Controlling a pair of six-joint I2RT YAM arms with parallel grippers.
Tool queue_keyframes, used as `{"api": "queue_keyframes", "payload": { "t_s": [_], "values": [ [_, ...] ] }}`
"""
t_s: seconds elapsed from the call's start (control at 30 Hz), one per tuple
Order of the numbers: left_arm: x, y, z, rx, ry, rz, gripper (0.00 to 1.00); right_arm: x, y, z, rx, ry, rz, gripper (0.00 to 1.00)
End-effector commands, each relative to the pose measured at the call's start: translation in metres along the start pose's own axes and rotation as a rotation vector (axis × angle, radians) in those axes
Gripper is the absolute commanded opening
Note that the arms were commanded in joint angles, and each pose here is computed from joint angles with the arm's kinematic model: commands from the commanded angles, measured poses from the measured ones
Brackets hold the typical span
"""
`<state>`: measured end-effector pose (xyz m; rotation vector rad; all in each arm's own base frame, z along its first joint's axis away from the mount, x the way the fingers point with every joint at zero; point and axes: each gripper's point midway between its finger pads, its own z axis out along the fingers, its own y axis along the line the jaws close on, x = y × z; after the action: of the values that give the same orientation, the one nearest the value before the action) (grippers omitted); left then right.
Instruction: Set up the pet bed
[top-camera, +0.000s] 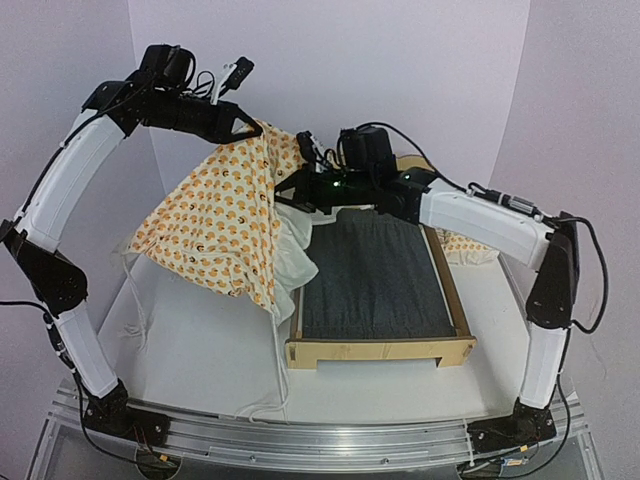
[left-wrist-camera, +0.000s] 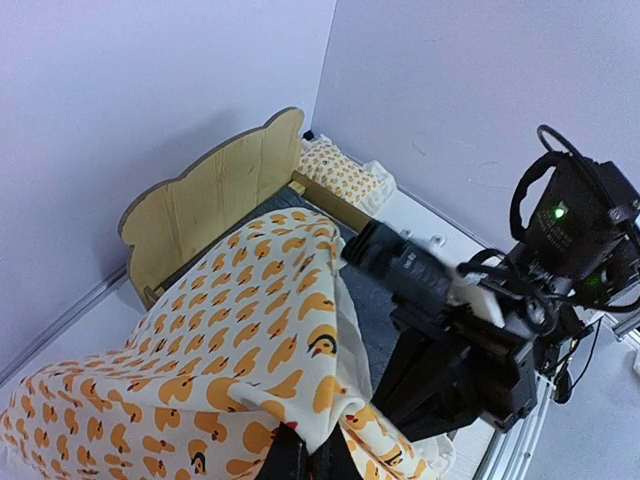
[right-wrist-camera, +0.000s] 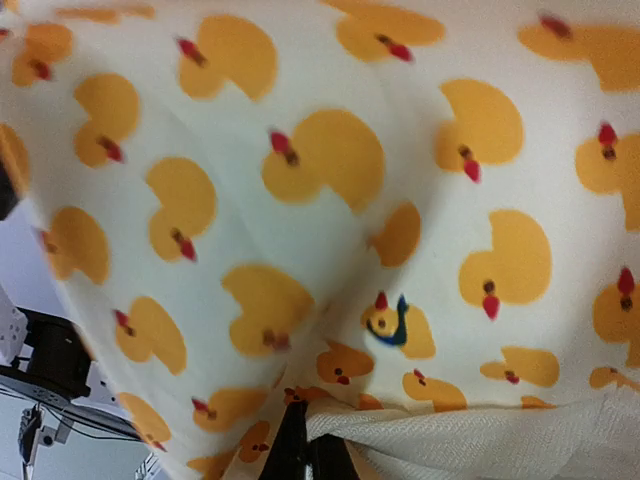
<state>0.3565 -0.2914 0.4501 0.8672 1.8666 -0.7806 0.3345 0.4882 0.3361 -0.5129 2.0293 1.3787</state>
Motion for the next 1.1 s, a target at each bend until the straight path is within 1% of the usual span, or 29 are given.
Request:
{"api": "queue_keyframes", "payload": {
  "t_s": [0.0, 0.07, 0.17, 0.23, 0.33, 0.4, 0.47, 0.53, 0.57, 0.63, 0.7, 0.77, 0.8, 0.93, 1.0, 1.07],
  "values": [
    [-0.146, -0.027, -0.104, -0.095, -0.544, 0.270, 0.00, -0.088, 0.108, -0.111, -0.053, -0.276, -0.186, 0.00],
    [-0.147, -0.033, -0.105, -0.057, -0.548, 0.254, 0.00, -0.101, 0.120, -0.134, -0.032, -0.327, -0.198, 0.00],
    [-0.144, -0.042, -0.102, 0.005, -0.537, 0.235, 0.00, -0.111, 0.133, -0.156, -0.020, -0.362, -0.208, 0.00],
    [-0.151, -0.052, -0.108, 0.038, -0.565, 0.258, 0.00, -0.117, 0.139, -0.165, -0.011, -0.380, -0.230, 0.00],
    [-0.158, -0.070, -0.110, 0.093, -0.599, 0.300, 0.00, -0.122, 0.135, -0.170, 0.048, -0.393, -0.274, 0.00],
    [-0.151, -0.082, -0.092, 0.128, -0.570, 0.314, 0.00, -0.129, 0.132, -0.175, 0.080, -0.414, -0.299, 0.00],
    [-0.144, -0.094, -0.073, 0.143, -0.543, 0.341, 0.00, -0.146, 0.128, -0.188, 0.106, -0.456, -0.311, 0.00],
    [-0.141, -0.105, -0.058, 0.171, -0.531, 0.356, 0.00, -0.164, 0.115, -0.202, 0.128, -0.477, -0.305, 0.00],
    [-0.138, -0.112, -0.050, 0.191, -0.522, 0.359, 0.00, -0.172, 0.103, -0.210, 0.140, -0.481, -0.289, 0.00],
    [-0.123, -0.119, -0.026, 0.216, -0.465, 0.335, 0.00, -0.181, 0.056, -0.223, 0.218, -0.449, -0.228, 0.00],
    [-0.094, -0.122, 0.009, 0.248, -0.366, 0.282, 0.00, -0.175, -0.001, -0.229, 0.298, -0.385, -0.150, 0.00],
    [-0.072, -0.114, 0.038, 0.251, -0.298, 0.227, 0.00, -0.161, -0.061, -0.231, 0.361, -0.315, -0.066, 0.00],
    [-0.062, -0.110, 0.050, 0.249, -0.275, 0.210, 0.00, -0.157, -0.083, -0.232, 0.381, -0.294, -0.034, 0.00],
    [-0.026, -0.096, 0.102, 0.266, -0.193, 0.161, 0.00, -0.153, -0.161, -0.234, 0.450, -0.246, 0.069, 0.00],
    [-0.005, -0.091, 0.125, 0.289, -0.154, 0.136, 0.00, -0.152, -0.192, -0.233, 0.492, -0.238, 0.108, 0.00],
    [0.012, -0.088, 0.144, 0.304, -0.130, 0.146, 0.00, -0.148, -0.215, -0.229, 0.537, -0.222, 0.119, 0.00]
  ]
}}
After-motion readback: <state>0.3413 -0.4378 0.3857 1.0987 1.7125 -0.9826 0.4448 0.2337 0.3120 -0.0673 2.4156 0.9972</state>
